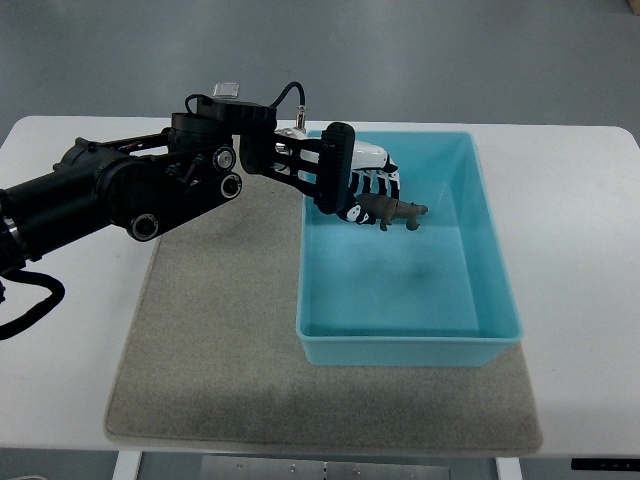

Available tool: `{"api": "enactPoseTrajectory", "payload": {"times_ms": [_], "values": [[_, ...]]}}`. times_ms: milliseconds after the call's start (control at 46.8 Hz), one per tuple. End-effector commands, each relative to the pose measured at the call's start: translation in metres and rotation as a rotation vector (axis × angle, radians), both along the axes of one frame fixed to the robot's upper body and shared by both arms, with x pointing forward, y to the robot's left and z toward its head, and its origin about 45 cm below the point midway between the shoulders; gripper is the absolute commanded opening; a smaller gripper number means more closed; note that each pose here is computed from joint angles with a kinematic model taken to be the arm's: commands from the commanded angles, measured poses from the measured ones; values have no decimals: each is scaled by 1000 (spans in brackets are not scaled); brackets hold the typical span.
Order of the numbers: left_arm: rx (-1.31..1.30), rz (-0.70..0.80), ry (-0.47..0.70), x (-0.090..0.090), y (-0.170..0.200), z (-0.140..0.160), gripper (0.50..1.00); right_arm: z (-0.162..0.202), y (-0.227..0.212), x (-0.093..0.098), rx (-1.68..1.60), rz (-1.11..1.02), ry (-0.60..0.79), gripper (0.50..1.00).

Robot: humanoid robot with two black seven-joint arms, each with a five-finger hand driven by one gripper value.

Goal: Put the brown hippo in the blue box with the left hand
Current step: 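Open the left hand to drop the hippo into the box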

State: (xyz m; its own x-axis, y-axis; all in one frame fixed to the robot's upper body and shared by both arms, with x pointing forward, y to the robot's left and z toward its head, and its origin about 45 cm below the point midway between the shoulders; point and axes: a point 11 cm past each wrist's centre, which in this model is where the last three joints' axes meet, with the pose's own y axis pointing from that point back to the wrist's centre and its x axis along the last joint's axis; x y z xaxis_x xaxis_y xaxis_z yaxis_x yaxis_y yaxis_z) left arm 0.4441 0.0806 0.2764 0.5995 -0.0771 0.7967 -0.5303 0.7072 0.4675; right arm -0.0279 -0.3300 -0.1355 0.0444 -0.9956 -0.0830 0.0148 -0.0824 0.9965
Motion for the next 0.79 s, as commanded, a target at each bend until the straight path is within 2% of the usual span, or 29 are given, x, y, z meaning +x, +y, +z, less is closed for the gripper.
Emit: {"api": "enactPoseTrajectory", "payload": {"times_ms": [0, 43, 64, 321, 471, 599, 770], "values": [[-15, 3, 3, 0, -1, 2, 880, 0, 0, 0, 0, 0, 0, 936], [-22, 4, 1, 1, -1, 4, 972, 0, 0, 0, 0, 0, 0, 936], [-25, 4, 2, 1, -1, 5, 994, 0, 0, 0, 0, 0, 0, 936], [-139, 34, 71, 1, -5, 16, 996, 0, 0, 0, 0, 0, 0, 936], [-306, 98, 101, 10, 0, 40, 996, 0, 0, 0, 0, 0, 0, 936], [-458, 179, 117, 22, 17, 63, 999, 0, 0, 0, 0, 0, 0, 936], [-607, 257, 204, 29, 40, 75, 999, 0, 0, 0, 0, 0, 0, 936]]}}
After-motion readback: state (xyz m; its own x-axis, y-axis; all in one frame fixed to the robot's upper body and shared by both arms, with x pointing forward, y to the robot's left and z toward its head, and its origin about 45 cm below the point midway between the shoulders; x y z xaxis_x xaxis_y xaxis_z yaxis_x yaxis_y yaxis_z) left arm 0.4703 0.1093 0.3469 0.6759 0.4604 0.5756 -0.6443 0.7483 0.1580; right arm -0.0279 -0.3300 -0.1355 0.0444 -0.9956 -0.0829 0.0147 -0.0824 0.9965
